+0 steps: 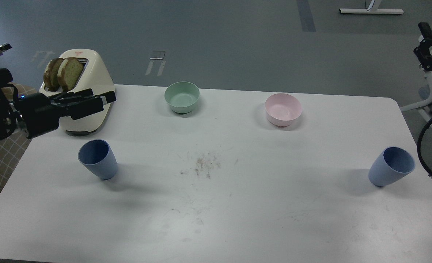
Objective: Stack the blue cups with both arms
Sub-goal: 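Lower the left gripper beside the blue cup and grasp it, then lift the blue cup with the left gripper and carry it to table center, then set the blue cup upright, open the left gripper and withdraw, then reach the right gripper to the other blue cup and grasp it, then lift the blue cup with the right gripper over the centered cup, then lower the held cup into the centered blue cup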
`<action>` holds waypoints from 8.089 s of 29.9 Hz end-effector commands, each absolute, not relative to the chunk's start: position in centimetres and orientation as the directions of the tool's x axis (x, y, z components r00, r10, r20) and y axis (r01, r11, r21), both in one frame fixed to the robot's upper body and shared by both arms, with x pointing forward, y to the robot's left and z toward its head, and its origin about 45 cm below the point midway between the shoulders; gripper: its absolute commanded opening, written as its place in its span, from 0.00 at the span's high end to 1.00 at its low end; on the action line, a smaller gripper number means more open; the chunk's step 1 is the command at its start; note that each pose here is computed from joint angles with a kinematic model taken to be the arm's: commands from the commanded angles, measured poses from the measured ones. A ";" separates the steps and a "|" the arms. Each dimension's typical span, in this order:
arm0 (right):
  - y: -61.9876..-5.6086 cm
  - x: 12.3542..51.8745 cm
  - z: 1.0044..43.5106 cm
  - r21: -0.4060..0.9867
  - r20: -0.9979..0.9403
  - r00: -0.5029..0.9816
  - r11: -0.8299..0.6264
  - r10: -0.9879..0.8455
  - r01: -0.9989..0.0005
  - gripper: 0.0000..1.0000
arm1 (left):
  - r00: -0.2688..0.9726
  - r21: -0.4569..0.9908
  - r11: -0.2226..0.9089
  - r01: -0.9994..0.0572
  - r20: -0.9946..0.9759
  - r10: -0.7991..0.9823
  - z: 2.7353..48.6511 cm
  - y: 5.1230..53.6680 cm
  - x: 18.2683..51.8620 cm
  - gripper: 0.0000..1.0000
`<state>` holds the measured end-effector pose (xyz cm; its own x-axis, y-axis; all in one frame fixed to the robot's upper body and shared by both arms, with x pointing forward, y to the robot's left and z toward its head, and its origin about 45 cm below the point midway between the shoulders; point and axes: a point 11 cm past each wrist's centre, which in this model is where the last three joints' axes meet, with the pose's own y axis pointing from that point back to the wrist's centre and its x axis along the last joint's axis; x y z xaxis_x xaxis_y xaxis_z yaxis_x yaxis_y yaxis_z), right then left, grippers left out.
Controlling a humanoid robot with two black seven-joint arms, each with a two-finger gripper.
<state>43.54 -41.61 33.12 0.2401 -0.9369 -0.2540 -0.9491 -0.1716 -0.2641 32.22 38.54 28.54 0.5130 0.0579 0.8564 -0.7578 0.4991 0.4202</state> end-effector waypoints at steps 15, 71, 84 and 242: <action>-42.3 43.0 31.0 -0.217 -0.272 0.211 -0.153 -0.939 -0.964 0.00 | 0.573 0.626 0.329 -0.707 0.780 -0.252 23.5 42.2 30.7 0.09; -45.6 41.0 29.8 -0.196 -0.278 0.132 -0.078 -0.951 -0.977 0.00 | 0.440 0.539 0.563 -0.626 0.841 -0.315 30.2 32.3 34.9 1.00; -47.6 39.5 29.0 -0.175 -0.275 0.084 -0.036 -0.958 -0.984 0.00 | 0.427 0.578 0.653 -0.489 0.812 -0.398 25.9 19.4 40.1 1.00; -9.8 36.8 26.2 0.499 0.858 0.414 -0.683 0.303 -0.533 1.00 | 0.278 -0.301 0.163 -0.940 -0.391 0.878 29.7 39.7 44.3 0.02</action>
